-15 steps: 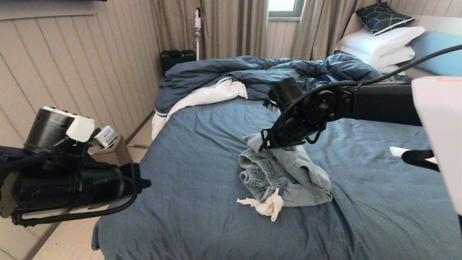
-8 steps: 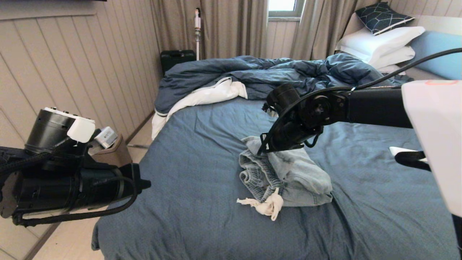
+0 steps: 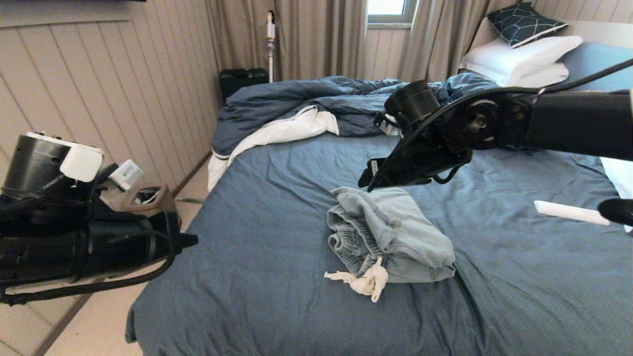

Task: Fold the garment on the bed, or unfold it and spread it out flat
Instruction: Fold the blue shorts

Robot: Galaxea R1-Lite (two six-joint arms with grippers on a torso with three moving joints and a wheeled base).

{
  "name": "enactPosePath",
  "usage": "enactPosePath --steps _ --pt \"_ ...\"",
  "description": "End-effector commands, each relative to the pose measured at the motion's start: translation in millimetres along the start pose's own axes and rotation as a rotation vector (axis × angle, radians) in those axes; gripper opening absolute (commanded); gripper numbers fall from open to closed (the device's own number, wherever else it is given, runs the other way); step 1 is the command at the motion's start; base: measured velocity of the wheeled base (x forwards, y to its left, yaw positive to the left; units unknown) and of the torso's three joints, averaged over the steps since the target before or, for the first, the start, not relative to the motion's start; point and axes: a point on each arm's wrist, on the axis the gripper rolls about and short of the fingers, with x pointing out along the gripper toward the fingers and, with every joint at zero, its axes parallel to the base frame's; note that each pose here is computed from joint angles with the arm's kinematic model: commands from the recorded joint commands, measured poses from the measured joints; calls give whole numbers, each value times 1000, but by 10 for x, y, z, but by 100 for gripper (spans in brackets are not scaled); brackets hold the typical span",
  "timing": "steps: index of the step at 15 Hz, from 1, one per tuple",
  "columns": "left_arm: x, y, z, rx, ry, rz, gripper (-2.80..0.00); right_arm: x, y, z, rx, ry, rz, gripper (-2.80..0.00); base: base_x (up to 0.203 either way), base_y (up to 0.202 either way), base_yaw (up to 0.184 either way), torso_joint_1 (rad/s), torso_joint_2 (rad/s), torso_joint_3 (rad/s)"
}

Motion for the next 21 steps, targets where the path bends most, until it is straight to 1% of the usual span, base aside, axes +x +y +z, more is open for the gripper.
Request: enactPosePath --steps 1,2,3,6,10,13,14,16,17,18,21 --pt "-170 1 68 -10 -58 -16 -280 -368 -35 97 12 -72 19 0 0 0 0 0 0 0" --pt "-271 4 77 -9 -75 -19 -280 -488 -56 111 17 -89 21 0 0 0 0 0 0 0" --pt "-328 14 77 -6 -77 -14 -280 -517 -68 91 16 -79 16 -280 0 0 0 0 0 0" --pt "-433 48 25 -4 -77 -7 -280 -436 -139 -16 14 -20 -14 -280 0 0 0 0 0 0" --pt "-442 110 -73 -6 -55 7 -280 -158 -388 -264 45 112 -103 -280 0 0 0 0 0 0" --pt "-428 133 -113 -6 -41 12 -280 107 -432 -452 40 209 -134 -280 0 0 0 0 0 0" --pt "-417 141 -124 -8 -36 14 -280 195 -411 -496 33 233 -135 -280 0 0 0 0 0 0" --pt "-403 156 -146 -8 -27 20 -280 308 -352 -530 31 247 -130 -280 0 0 0 0 0 0" --pt "-393 167 -158 -8 -22 24 -280 438 -264 -574 22 258 -123 -280 0 0 0 0 0 0" --pt "-391 168 -163 -8 -19 23 -280 554 -123 -626 4 265 -108 -280 0 0 0 0 0 0" --pt "-380 170 -165 -8 -16 25 -280 710 261 -711 -32 259 -74 -280 0 0 0 0 0 0"
